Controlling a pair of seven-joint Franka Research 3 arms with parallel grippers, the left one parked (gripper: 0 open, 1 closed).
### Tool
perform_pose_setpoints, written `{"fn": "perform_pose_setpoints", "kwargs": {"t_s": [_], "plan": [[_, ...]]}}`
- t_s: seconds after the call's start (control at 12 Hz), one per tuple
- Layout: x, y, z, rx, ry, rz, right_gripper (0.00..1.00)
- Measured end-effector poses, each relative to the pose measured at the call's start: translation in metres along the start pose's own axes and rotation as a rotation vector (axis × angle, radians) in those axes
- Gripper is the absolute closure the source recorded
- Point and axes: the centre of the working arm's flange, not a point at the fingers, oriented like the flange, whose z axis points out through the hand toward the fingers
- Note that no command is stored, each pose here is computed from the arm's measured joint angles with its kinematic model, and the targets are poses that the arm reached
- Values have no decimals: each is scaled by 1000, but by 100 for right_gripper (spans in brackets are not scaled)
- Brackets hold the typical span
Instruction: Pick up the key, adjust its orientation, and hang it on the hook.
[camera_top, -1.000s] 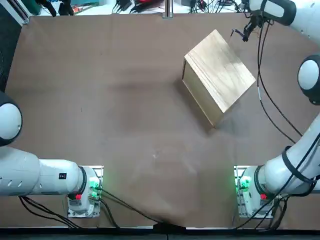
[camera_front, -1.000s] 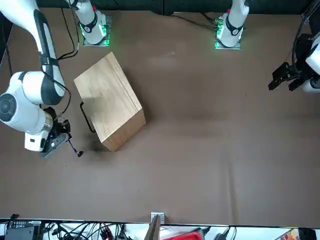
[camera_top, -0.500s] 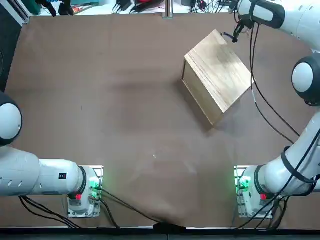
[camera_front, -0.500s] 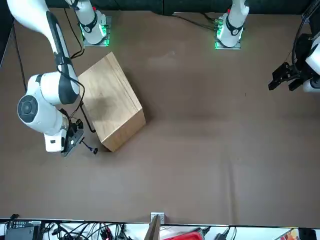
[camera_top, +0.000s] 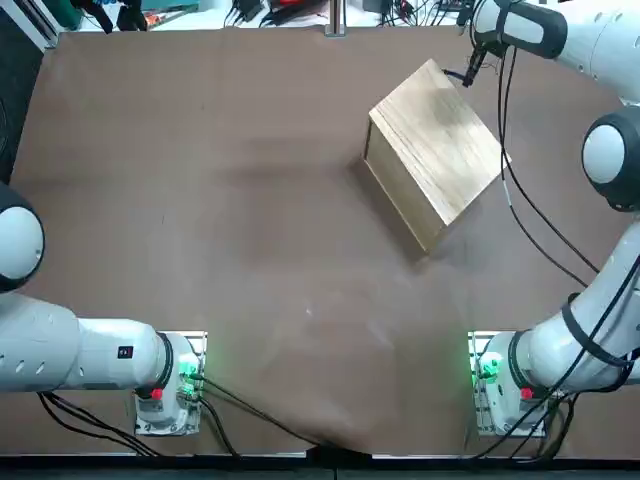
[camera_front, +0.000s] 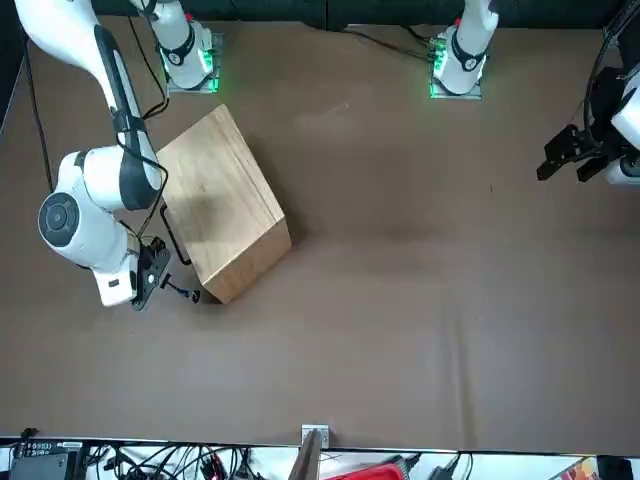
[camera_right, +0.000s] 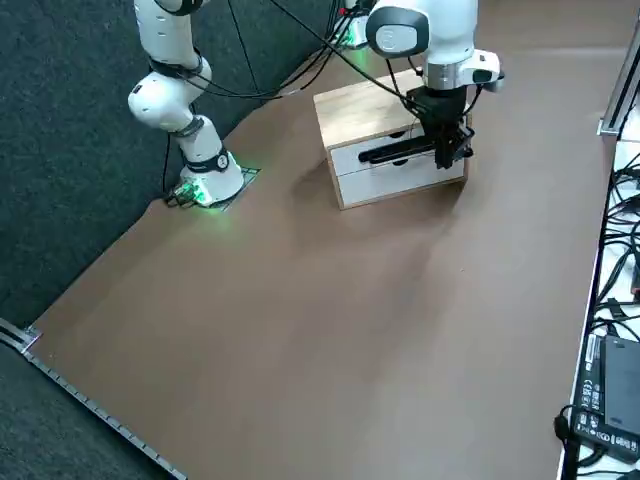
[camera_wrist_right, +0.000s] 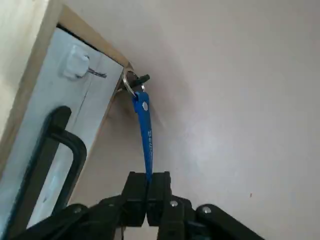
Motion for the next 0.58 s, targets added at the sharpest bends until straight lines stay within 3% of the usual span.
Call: {"fn": "perform_pose_setpoints", "kwargs": {"t_s": [0.58], "plan": [[0,0,1,7,7,-16,96]]}}
